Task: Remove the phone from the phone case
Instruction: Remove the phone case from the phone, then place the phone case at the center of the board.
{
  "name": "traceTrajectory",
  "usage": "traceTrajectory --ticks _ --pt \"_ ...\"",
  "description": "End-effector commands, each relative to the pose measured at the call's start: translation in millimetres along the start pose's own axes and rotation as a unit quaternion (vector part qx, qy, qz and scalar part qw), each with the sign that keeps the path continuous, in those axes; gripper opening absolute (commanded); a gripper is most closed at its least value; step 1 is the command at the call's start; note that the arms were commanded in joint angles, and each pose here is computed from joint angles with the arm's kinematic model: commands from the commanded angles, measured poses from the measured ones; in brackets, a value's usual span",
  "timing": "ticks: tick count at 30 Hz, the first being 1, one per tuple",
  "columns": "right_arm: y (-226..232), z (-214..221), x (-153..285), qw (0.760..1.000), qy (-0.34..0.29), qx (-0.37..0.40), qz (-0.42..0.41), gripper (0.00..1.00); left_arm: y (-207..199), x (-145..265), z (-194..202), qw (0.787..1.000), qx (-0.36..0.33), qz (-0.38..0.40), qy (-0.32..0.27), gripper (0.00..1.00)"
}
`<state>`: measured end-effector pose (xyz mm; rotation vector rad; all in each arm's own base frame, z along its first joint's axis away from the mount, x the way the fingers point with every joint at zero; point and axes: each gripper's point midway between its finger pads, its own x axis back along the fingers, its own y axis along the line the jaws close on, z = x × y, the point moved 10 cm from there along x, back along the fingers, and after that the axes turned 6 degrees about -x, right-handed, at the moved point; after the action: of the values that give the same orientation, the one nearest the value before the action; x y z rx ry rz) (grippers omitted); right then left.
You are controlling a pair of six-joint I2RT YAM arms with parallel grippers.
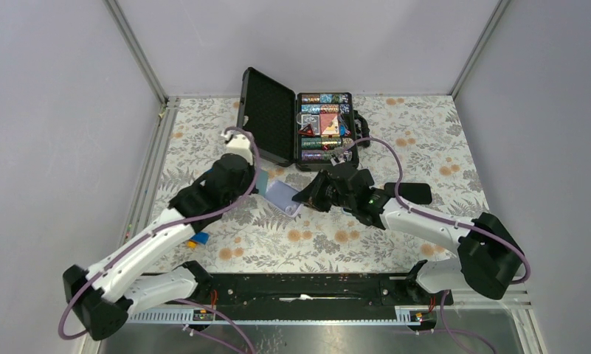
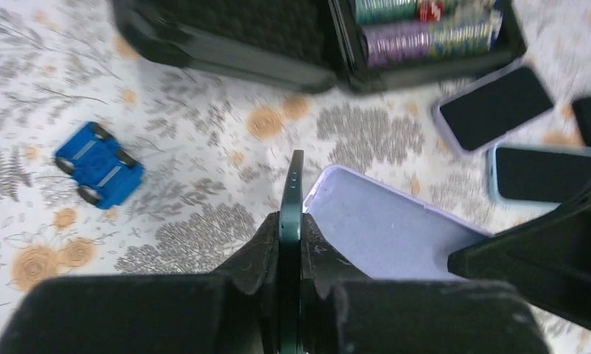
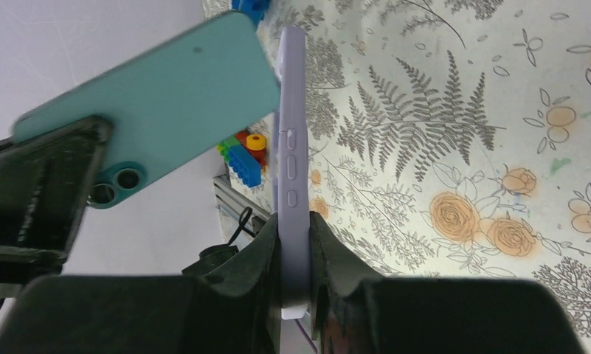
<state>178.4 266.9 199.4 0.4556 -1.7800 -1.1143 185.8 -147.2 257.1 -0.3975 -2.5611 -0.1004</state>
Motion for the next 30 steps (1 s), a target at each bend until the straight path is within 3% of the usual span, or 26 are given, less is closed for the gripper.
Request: traceTrajectory --ticks 1,7,13,19,28,30 --pt "12.8 -2.9 9.2 0.998 -0.016 0.031 -0.043 0.0 30.8 38.1 -47.3 0.977 0.073 -0.13 -0.152 0.0" --pt "14.9 -11.8 -17.1 0.999 -0.024 0.031 -0.02 0.0 39.9 57.4 -49.9 0.968 0.087 -0.132 -0.196 0.0" --pt "27.1 -21.3 -76.0 0.999 -0.005 0.023 -0.021 0.0 53.1 66.6 -48.8 0.958 0.083 -0.206 -0.179 0.0" --pt "32.2 -30.6 -130.2 1.0 -0.011 -0.006 -0.029 0.02 52.8 61.8 -47.0 0.959 0.072 -0.212 -0.174 0.0" --pt "18.9 -47.3 -160.2 0.999 -0.045 -0.031 0.007 0.19 39.1 33.9 -37.5 0.978 0.007 -0.174 -0.112 0.0" --pt "21.0 -53.2 -155.9 0.998 -0.059 -0.032 0.005 0.35 37.1 28.7 -36.8 0.981 -0.016 -0.168 -0.097 0.0"
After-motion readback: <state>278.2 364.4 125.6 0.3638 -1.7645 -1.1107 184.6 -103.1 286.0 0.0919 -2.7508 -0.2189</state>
